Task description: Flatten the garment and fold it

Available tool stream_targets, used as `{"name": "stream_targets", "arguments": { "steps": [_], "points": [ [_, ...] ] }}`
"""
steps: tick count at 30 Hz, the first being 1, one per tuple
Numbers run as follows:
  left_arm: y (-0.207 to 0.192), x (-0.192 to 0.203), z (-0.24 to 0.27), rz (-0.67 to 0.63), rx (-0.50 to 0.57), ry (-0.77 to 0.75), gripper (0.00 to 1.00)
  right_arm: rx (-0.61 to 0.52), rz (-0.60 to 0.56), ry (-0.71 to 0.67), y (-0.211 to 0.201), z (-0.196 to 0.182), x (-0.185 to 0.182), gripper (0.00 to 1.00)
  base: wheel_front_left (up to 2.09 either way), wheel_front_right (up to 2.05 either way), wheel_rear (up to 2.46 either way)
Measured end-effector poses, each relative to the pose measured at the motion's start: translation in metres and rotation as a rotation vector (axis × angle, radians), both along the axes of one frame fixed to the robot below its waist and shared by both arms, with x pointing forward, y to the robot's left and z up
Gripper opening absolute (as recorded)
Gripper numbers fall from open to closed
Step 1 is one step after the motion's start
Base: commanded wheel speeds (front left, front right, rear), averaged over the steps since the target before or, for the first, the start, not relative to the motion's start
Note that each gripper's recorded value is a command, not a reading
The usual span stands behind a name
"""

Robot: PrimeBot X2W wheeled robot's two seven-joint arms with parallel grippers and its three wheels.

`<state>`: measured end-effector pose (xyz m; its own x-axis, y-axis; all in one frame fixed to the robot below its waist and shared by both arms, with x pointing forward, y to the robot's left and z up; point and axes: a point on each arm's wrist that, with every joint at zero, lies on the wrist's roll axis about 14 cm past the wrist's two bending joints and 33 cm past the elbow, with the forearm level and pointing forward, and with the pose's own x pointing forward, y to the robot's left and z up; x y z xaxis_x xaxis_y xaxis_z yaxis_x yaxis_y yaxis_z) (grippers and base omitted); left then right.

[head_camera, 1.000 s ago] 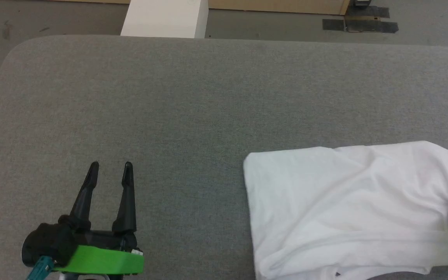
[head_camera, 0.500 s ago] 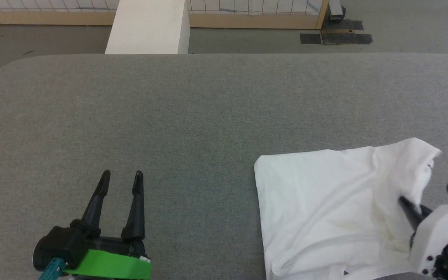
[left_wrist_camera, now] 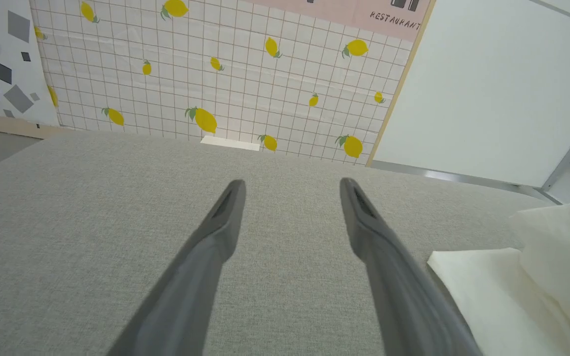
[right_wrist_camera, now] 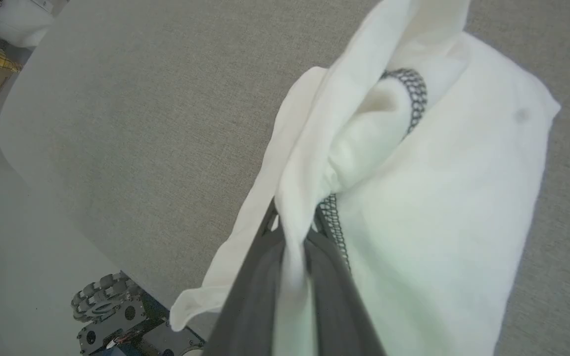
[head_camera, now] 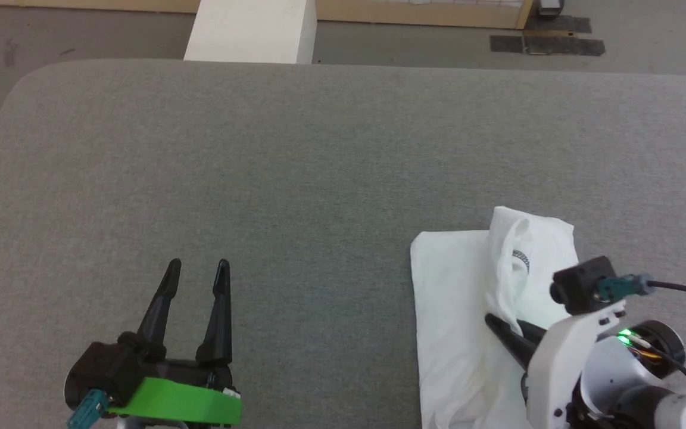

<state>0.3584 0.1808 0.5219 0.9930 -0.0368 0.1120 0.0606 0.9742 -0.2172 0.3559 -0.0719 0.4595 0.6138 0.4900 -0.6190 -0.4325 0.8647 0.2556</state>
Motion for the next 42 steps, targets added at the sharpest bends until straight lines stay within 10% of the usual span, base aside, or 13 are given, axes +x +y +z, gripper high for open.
{"name": "stream_targets", "arguments": {
  "steps": [16,18,19,34,42],
  "points": [
    [0.011,0.000,-0.009,0.051,-0.027,0.026,1.00,-0.089,0.181,0.128,0.048,-0.058,0.001,0.02,0.00,0.00,0.00],
    [0.010,0.000,-0.010,0.052,-0.033,0.028,1.00,-0.103,0.172,0.123,0.047,-0.061,0.005,0.78,0.00,0.00,0.00],
    [0.010,0.001,-0.011,0.052,-0.036,0.030,1.00,-0.120,0.172,0.117,0.046,-0.063,0.007,1.00,0.00,0.00,0.00],
    [-0.002,0.004,-0.005,0.006,-0.052,0.003,1.00,-0.068,-0.065,-0.122,-0.015,0.006,0.047,1.00,0.00,0.00,0.00],
    [-0.010,0.009,-0.006,-0.022,-0.047,0.006,1.00,-0.124,-0.214,-0.024,-0.066,-0.024,0.018,1.00,0.00,0.00,0.00]
  ]
}}
